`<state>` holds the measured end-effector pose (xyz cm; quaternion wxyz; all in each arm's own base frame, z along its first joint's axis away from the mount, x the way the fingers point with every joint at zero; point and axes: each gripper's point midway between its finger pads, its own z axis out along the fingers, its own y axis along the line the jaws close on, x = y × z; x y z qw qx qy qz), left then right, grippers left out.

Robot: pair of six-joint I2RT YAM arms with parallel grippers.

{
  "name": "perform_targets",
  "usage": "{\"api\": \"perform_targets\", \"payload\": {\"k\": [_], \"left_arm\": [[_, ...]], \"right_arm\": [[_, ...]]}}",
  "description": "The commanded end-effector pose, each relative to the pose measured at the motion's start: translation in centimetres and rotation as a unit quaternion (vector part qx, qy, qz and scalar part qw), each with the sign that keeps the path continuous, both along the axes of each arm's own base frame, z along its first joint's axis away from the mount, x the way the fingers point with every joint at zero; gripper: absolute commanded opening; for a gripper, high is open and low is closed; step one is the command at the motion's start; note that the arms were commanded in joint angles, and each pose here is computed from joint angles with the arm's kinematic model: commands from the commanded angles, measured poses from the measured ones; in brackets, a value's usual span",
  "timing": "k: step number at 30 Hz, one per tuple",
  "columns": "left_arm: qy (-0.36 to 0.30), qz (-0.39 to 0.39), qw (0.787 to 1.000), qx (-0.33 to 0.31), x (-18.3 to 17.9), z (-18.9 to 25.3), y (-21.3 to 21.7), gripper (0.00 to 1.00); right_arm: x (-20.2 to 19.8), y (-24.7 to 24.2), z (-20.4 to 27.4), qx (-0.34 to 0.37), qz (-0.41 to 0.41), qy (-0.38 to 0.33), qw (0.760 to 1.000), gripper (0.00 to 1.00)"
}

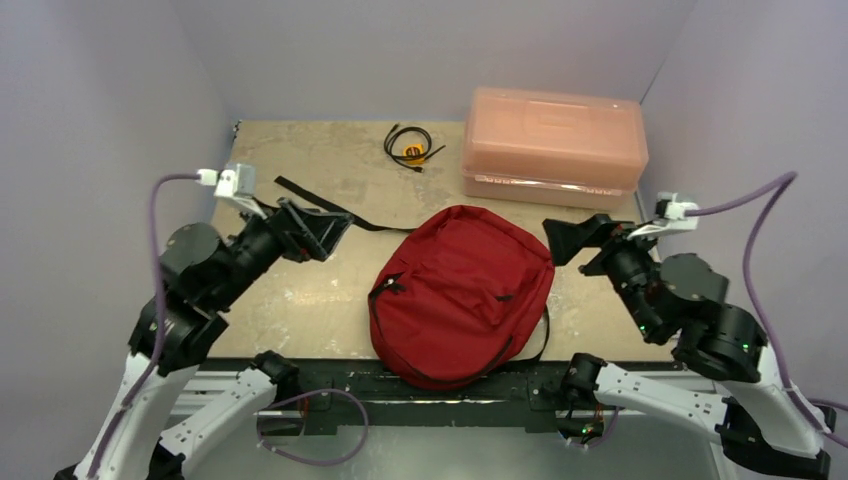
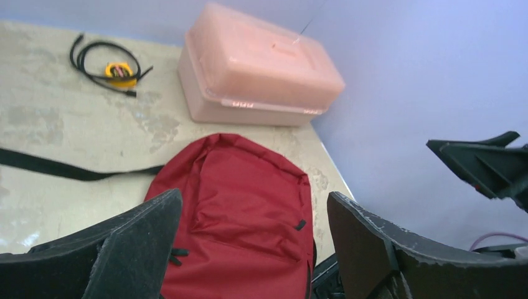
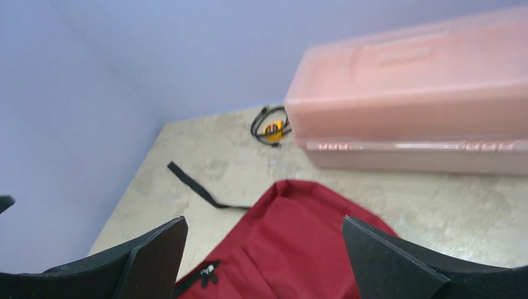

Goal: Pack the student bag
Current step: Reset both arms

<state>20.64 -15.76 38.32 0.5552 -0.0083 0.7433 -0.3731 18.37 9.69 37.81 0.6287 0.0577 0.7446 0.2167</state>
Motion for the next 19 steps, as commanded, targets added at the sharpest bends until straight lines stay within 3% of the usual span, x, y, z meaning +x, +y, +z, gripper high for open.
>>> {"api": "perform_targets", "payload": {"k": [1, 9, 19], "left_arm": [[-0.063, -0.002, 0.998, 0.029, -3.3, 3.0, 2.5, 0.87], [-0.147, 0.03, 0.989, 0.011, -7.3, 6.9, 6.0, 0.9], [-0.144, 0.035, 0.989, 0.018, -7.3, 6.5, 6.4, 0.9]], "right_arm": [[-0.1, -3.6, 5.0, -0.037, -0.041, -0.063, 0.996, 0.99], [-2.9, -8.1, 9.8, 0.035, -0.04, -0.138, 0.989, 0.99], [-3.7, -9.4, 9.4, 0.071, -0.046, -0.138, 0.987, 0.99]]}}
